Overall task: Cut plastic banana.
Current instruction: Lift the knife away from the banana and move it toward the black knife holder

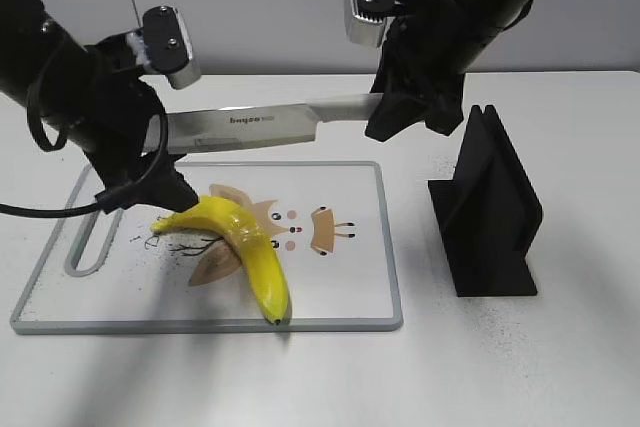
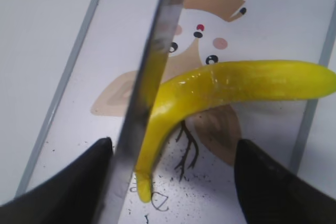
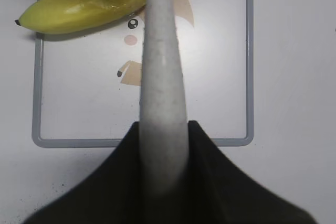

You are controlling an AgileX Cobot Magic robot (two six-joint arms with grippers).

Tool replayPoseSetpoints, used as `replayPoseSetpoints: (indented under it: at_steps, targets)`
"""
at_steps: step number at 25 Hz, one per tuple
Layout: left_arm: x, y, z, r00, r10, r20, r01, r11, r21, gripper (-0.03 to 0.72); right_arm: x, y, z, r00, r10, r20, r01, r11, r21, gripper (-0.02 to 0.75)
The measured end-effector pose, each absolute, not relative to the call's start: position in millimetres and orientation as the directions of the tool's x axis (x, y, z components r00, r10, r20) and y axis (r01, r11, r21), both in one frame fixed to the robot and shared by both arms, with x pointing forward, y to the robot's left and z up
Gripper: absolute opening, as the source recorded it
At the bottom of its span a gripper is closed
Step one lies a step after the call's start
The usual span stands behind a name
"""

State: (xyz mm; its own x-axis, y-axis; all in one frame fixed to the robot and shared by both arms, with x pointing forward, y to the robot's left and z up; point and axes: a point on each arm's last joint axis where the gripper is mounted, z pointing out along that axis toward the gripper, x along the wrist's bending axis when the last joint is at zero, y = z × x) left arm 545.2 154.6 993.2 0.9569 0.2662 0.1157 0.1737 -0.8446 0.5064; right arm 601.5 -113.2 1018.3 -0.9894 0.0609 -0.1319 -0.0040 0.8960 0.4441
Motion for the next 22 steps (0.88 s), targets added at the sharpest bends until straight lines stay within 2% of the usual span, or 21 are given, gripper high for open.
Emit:
replayPoseSetpoints:
  at_steps: [5, 11, 16, 19, 22]
  targets:
    - [550, 155, 998, 0.940, 0.297, 0.167, 0.170, -0.833, 0.527, 0.674, 602, -115, 1018, -0.988, 0.061, -0.138, -0.004, 0.905, 0.426, 0.161]
    - [554, 154, 1025, 0.920, 0.309, 0.239, 0.126, -0.814, 0.566, 0.672, 603, -116, 1018, -0.987, 0.080, -0.139, 0.015, 0.907, 0.421, 0.161]
    - [548, 156, 1045, 0.902, 0.339, 0.266, 0.121, -0.792, 0.599, 0.658, 603, -117, 1019, -0.977, 0.189, -0.095, 0.130, 0.891, 0.434, 0.161]
    - [548, 168, 1059, 0.856, 0.463, 0.229, 0.222, -0.729, 0.647, 0.654, 602, -119, 1024, -0.962, 0.261, -0.082, 0.203, 0.881, 0.427, 0.161]
    - [553, 194, 1071, 0.746, 0.649, 0.147, 0.394, -0.609, 0.689, 0.650, 599, -124, 1034, -0.930, 0.360, -0.072, 0.299, 0.856, 0.422, 0.161]
